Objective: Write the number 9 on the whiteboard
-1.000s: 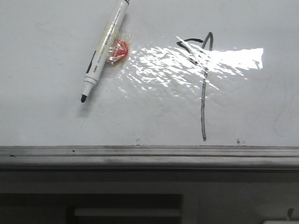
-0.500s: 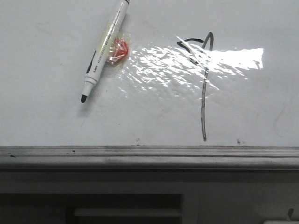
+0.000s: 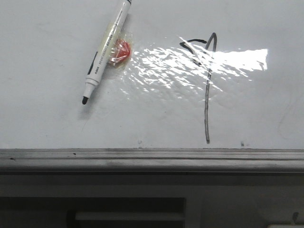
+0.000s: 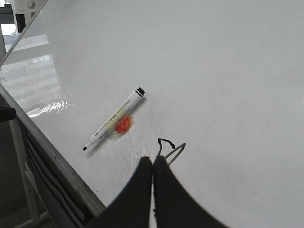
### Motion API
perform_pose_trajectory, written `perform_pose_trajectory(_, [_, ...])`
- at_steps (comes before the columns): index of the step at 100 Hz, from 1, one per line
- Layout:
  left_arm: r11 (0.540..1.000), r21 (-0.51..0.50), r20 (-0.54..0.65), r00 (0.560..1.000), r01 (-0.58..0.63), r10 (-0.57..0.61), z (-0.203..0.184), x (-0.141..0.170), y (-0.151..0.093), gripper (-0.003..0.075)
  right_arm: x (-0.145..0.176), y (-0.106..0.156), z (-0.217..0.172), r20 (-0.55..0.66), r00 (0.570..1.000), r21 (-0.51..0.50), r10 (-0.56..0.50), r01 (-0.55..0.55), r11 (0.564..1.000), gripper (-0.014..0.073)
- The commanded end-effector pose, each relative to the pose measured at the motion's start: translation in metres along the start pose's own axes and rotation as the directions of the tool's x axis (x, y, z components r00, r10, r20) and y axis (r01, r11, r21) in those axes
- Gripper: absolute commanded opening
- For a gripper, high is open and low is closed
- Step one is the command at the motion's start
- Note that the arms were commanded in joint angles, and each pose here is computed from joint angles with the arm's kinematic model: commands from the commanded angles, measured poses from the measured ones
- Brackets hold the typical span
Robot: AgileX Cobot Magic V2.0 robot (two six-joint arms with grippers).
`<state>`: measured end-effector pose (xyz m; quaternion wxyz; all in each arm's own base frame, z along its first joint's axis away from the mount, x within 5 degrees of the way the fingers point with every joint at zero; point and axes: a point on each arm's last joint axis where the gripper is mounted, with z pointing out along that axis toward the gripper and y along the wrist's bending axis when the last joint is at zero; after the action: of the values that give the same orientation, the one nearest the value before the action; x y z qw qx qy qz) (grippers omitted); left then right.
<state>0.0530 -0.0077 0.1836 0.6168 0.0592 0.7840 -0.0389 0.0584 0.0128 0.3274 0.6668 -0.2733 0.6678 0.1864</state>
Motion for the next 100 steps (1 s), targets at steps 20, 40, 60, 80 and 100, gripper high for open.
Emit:
perform_pose_trajectory(20, [1.0, -0.003, 0.051, 0.999, 0.014, -0.013, 0.001, 0.001, 0.0, -0.002, 0.011, 0.002, 0.006, -0.033, 0.997, 0.038, -0.075, 0.077, 0.996, -0.0041])
perform_pose_trajectory(40, [1.0, -0.003, 0.051, 0.999, 0.014, -0.013, 0.001, 0.001, 0.0, -0.002, 0.042, 0.011, 0.01, -0.175, 0.984, 0.078, 0.002, 0.012, 0.997, -0.0041])
perform_pose_trajectory(60, [1.0, -0.003, 0.051, 0.999, 0.014, -0.013, 0.001, 0.001, 0.0, -0.002, 0.055, 0.011, 0.011, -0.177, 0.983, 0.225, 0.052, -0.011, 0.974, -0.0041])
perform_pose_trajectory(80, [1.0, -0.003, 0.051, 0.999, 0.014, -0.013, 0.001, 0.001, 0.0, -0.002, 0.094, 0.007, 0.018, -0.105, 0.978, 0.394, 0.18, -0.125, 0.911, -0.0041])
perform_pose_trajectory(100, [1.0, -0.003, 0.051, 0.999, 0.014, -0.013, 0.001, 0.001, 0.0, -0.002, 0.135, 0.004, 0.011, -0.071, 0.977, 0.537, 0.2, -0.131, 0.833, -0.0041])
